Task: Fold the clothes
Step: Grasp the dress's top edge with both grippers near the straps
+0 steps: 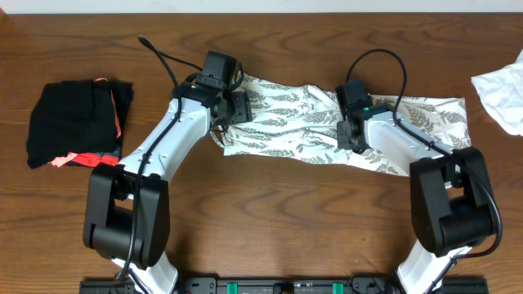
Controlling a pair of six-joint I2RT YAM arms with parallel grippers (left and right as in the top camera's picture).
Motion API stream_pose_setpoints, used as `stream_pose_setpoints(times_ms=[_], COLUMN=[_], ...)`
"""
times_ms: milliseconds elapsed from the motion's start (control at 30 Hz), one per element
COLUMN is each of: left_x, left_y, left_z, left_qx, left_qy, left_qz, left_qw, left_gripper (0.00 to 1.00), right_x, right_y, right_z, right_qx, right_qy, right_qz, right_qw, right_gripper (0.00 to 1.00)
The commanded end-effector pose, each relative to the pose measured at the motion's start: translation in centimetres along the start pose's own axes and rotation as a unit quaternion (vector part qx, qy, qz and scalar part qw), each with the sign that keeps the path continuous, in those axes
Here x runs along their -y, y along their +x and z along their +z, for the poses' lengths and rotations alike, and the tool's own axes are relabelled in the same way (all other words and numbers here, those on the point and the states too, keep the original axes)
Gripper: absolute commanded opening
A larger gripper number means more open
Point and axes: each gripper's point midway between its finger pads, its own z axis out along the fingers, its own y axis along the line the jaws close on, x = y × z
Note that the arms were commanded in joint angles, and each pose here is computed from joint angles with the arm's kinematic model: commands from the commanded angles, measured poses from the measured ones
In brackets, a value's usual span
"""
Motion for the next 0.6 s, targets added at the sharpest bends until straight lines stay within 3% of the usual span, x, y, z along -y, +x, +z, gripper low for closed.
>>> stream_pose_setpoints(times_ms=[0,400,567], left_x=[-0.1,-0.1,-0.1], left_y=[0.1,0.1,0.1], left_z=[-0.1,-0.1,-0.1], left_qx=[-0.001,-0.001,-0.001], left_qy=[0.000,0.000,0.000], left_qz=[0.000,0.000,0.000], left_qw=[1.000,1.000,1.000], left_gripper=[0.71,0.71,0.71], right_x=[0.4,1.8,5.0], right_y=[1.0,-4.2,-5.8], right_z=[0.9,-5.2,-8.0], right_qx=[-0.018,0.049,0.080], right_qy=[0.020,0.019,0.036], right_qz=[-0.005,0.021,0.059], right_qw=[1.000,0.998,0.994], right_gripper=[0.01,0.01,0.01])
